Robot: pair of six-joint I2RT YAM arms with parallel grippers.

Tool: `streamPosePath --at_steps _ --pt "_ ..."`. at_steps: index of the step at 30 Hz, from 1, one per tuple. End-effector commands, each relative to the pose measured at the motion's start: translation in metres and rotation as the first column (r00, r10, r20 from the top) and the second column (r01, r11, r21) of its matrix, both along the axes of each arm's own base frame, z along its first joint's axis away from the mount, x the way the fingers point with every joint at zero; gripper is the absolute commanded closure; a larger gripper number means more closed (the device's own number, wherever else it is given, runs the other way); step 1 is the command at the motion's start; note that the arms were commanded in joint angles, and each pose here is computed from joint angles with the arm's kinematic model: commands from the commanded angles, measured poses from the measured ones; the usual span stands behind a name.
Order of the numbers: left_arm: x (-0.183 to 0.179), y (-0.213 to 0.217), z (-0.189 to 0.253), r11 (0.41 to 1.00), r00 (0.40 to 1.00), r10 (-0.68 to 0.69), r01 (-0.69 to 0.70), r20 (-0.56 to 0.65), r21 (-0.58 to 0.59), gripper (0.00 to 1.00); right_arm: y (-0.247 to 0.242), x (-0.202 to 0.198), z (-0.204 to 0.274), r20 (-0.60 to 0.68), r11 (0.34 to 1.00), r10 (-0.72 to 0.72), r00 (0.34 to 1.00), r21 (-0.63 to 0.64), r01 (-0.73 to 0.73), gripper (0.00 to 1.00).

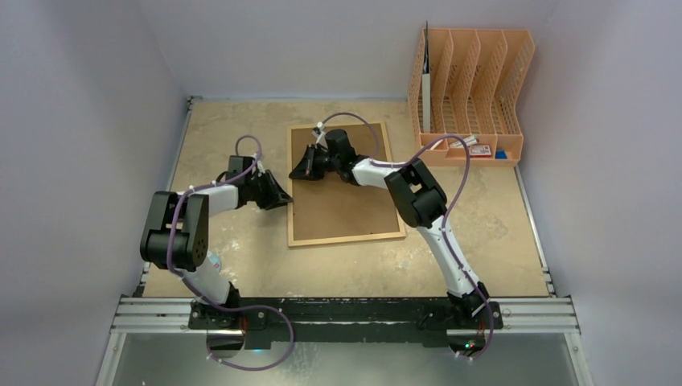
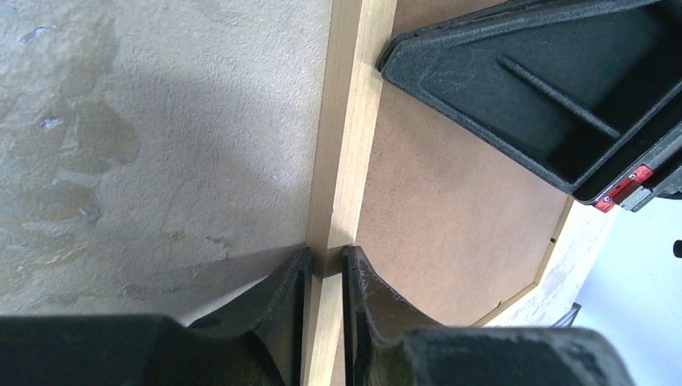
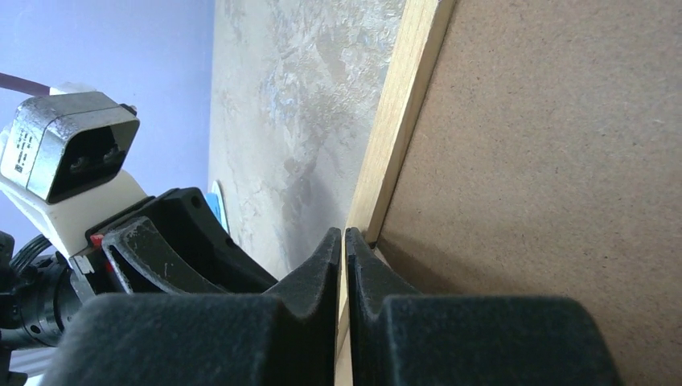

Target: Put the photo into the frame

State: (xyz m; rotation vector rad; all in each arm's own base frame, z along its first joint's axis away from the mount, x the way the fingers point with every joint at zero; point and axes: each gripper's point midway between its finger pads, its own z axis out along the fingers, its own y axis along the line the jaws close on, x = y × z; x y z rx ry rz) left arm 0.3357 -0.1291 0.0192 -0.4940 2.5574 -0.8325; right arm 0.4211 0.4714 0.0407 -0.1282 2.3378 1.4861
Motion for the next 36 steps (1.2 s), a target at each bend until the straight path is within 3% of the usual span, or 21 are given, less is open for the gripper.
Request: streamPosePath --at_steps 1,10,24,31,36 --pt "-0.063 0.001 -0.038 0.998 0.975 -0.025 0.037 -0.222 0.051 0.96 -0.011 0.003 -0.012 -0.001 0.995 -0.041 0.999 -0.097 0.04 0.92" --pt "-0.062 0.009 -0.042 0.995 0.975 -0.004 0.027 -0.224 0.097 0.96 -0.029 -0.012 -0.042 -0.063 0.98 -0.04 0.997 -0.199 0.027 0.94" --pt "-0.061 0.017 -0.046 0.988 0.972 0.008 0.028 -0.233 0.15 0.96 -0.045 -0.017 -0.059 -0.098 0.969 -0.067 0.993 -0.243 0.041 0.94" --pt "-0.058 0.015 -0.042 0.99 0.975 0.001 0.03 -0.22 0.137 0.95 -0.041 0.002 -0.043 -0.037 0.966 -0.093 0.995 -0.244 0.081 0.93" --pt "-0.047 0.013 -0.03 0.99 0.985 -0.016 0.039 -0.172 0.132 0.86 -0.032 0.006 0.003 0.058 0.988 -0.076 0.995 -0.127 0.083 0.85"
